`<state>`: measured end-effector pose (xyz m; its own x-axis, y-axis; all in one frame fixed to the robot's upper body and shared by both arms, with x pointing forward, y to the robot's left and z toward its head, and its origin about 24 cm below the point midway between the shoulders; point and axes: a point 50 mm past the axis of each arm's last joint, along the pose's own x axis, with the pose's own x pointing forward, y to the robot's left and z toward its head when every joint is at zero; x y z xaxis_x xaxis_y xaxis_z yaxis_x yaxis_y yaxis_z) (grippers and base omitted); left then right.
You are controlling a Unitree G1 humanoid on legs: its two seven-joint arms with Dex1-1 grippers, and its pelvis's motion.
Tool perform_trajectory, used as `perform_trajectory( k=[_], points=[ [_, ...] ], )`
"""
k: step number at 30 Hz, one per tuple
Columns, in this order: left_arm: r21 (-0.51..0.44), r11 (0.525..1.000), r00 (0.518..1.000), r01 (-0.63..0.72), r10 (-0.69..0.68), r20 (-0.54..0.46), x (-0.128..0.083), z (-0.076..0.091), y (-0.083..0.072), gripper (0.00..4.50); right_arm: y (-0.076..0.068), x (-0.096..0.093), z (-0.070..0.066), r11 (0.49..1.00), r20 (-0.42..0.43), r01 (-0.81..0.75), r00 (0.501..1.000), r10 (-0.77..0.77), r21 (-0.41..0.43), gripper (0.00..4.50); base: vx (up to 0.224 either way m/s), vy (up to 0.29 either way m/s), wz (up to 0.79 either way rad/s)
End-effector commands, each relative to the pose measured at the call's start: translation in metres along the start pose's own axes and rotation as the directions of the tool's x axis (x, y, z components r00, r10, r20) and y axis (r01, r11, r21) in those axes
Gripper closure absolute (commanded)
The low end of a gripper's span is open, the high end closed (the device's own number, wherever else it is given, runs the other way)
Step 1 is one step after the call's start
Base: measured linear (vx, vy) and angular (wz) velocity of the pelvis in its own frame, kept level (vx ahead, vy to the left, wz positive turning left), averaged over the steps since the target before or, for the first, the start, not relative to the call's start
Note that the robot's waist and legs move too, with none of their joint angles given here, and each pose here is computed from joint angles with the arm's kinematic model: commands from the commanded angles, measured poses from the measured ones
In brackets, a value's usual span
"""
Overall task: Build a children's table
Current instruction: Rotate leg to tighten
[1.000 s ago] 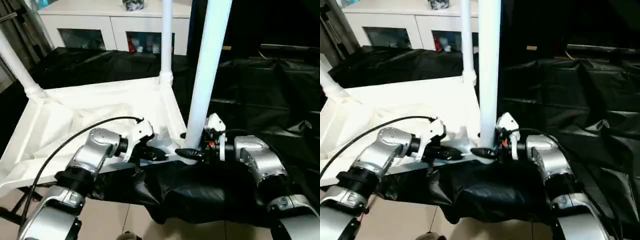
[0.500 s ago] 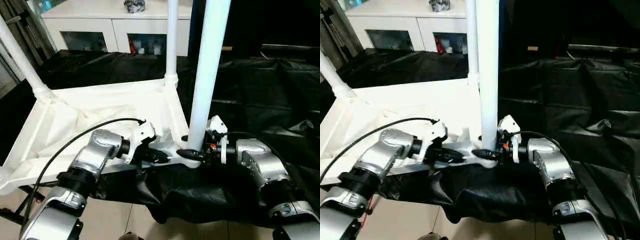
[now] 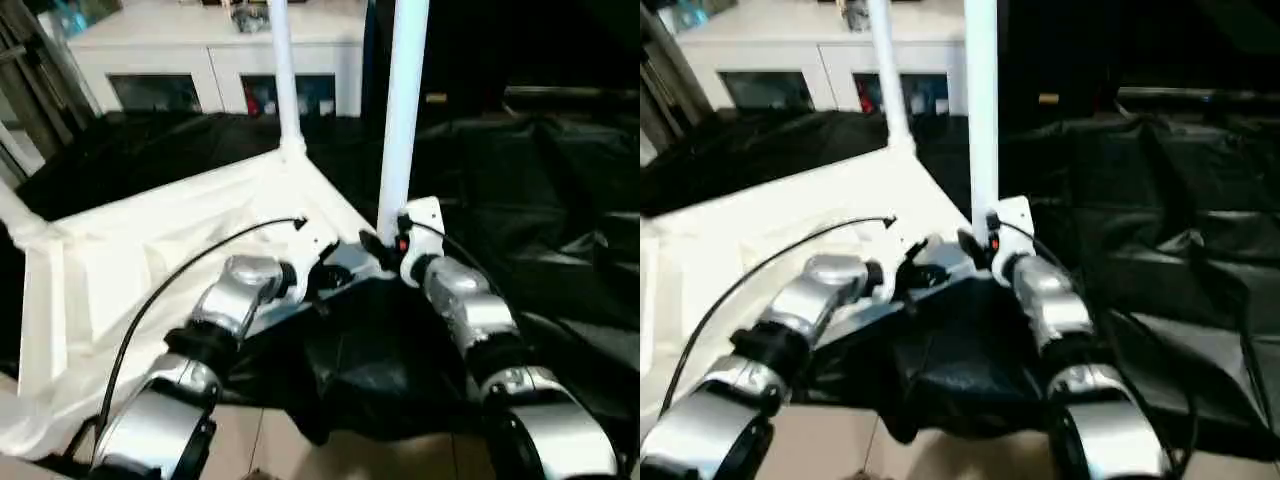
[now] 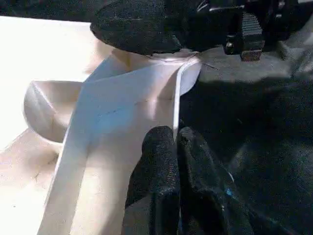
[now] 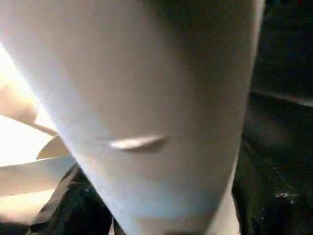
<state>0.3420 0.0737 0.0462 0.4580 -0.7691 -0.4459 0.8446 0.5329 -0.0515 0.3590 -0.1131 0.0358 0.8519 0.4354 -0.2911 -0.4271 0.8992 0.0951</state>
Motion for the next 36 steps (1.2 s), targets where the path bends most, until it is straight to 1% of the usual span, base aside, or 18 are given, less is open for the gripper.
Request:
perform_trajectory(
  k=[1, 2, 3, 4, 8, 11, 13, 14, 16, 17, 18, 20, 22, 24, 26, 29, 31, 36],
  points=[
    [0.043, 0.999, 0.995, 0.001, -0.005, 0.095, 0.005, 0.025, -0.004, 4.50, 0.038, 0.006, -0.035, 0.984, -0.144, -0.162, 0.975, 0.170, 0.070, 1.06, 0.000, 0.000, 0.00],
    [0.043, 0.999, 0.995, 0.001, -0.005, 0.095, 0.005, 0.025, -0.004, 4.50, 0.038, 0.006, -0.035, 0.984, -0.144, -0.162, 0.975, 0.170, 0.070, 1.06, 0.000, 0.000, 0.00],
    [0.048, 0.999, 0.995, 0.013, -0.018, 0.097, 0.005, 0.025, -0.005, 4.50, 0.038, 0.007, -0.034, 0.983, -0.138, -0.166, 0.975, 0.176, 0.077, 0.85, 0.000, 0.000, 0.00],
    [0.061, 0.997, 0.994, 0.043, -0.049, 0.099, 0.002, 0.023, -0.005, 4.50, 0.036, 0.007, -0.031, 0.981, -0.130, -0.192, 0.972, 0.196, 0.042, 0.65, 0.000, 0.000, 0.00],
    [0.094, 0.989, 0.988, 0.112, -0.120, 0.092, -0.004, 0.018, -0.006, 4.50, 0.032, 0.002, -0.025, 0.958, -0.109, -0.288, 0.952, 0.287, 0.005, 0.62, 0.000, 0.000, 0.00],
    [0.112, 0.981, 0.982, 0.159, -0.168, 0.080, -0.009, 0.015, -0.006, 4.50, 0.029, -0.004, -0.022, 0.920, -0.097, -0.392, 0.917, 0.387, -0.034, 0.62, 0.000, 0.000, 0.00],
    [0.122, 0.972, 0.975, 0.201, -0.210, 0.069, -0.015, 0.012, -0.006, 4.50, 0.026, -0.013, -0.021, 0.869, -0.098, -0.489, 0.871, 0.482, -0.073, 0.62, 0.000, 0.000, 0.00],
    [0.123, 0.971, 0.974, 0.206, -0.216, 0.067, -0.016, 0.011, -0.006, 4.50, 0.026, -0.014, -0.021, 0.862, -0.099, -0.501, 0.864, 0.493, -0.079, 0.62, 0.000, 0.000, 0.00],
    [0.125, 0.965, 0.970, 0.231, -0.239, 0.054, -0.020, 0.009, -0.005, 4.50, 0.024, -0.021, -0.020, 0.820, -0.105, -0.564, 0.825, 0.555, -0.095, 0.62, 0.000, 0.000, 0.00],
    [0.128, 0.960, 0.966, 0.248, -0.255, 0.039, -0.023, 0.007, -0.004, 4.50, 0.022, -0.027, -0.020, 0.785, -0.105, -0.612, 0.791, 0.603, -0.098, 0.62, 0.000, 0.000, 0.00],
    [0.128, 0.960, 0.966, 0.248, -0.255, 0.039, -0.023, 0.007, -0.004, 4.50, 0.022, -0.027, -0.020, 0.785, -0.105, -0.612, 0.791, 0.603, -0.098, 0.62, 0.000, 0.000, 0.00],
    [0.136, 0.942, 0.950, 0.308, -0.313, 0.019, -0.030, 0.004, -0.004, 4.50, 0.016, -0.043, -0.021, 0.693, -0.126, -0.716, 0.697, 0.706, -0.081, 0.62, 0.000, 0.000, 0.00],
    [0.143, 0.930, 0.939, 0.339, -0.344, 0.013, -0.034, 0.003, -0.005, 4.50, 0.013, -0.049, -0.023, 0.659, -0.142, -0.751, 0.658, 0.739, -0.051, 0.62, 0.000, 0.000, 0.00],
    [0.146, 0.922, 0.932, 0.358, -0.362, 0.004, -0.037, 0.003, -0.004, 4.50, 0.012, -0.052, -0.023, 0.639, -0.151, -0.769, 0.636, 0.757, -0.036, 0.62, 0.000, 0.000, 0.00],
    [0.144, 0.916, 0.926, 0.375, -0.379, -0.003, -0.040, 0.003, -0.004, 4.50, 0.010, -0.054, -0.024, 0.628, -0.162, -0.778, 0.624, 0.765, -0.031, 0.87, 0.000, 0.000, 0.00],
    [0.144, 0.909, 0.919, 0.392, -0.394, -0.013, -0.041, 0.002, -0.005, 4.50, 0.010, -0.055, -0.024, 0.626, -0.168, -0.780, 0.620, 0.766, -0.022, 1.00, 0.000, 0.000, 0.00],
    [0.143, 0.907, 0.917, 0.396, -0.398, -0.018, -0.042, 0.001, -0.005, 4.50, 0.011, -0.056, -0.024, 0.623, -0.168, -0.782, 0.617, 0.769, -0.019, 1.24, 0.000, 0.000, 0.00],
    [0.137, 0.905, 0.914, 0.403, -0.404, -0.023, -0.042, 0.000, -0.005, 4.50, 0.015, -0.059, -0.027, 0.604, -0.170, -0.797, 0.594, 0.786, 0.004, 1.57, 0.000, 0.000, 0.00]
  ],
)
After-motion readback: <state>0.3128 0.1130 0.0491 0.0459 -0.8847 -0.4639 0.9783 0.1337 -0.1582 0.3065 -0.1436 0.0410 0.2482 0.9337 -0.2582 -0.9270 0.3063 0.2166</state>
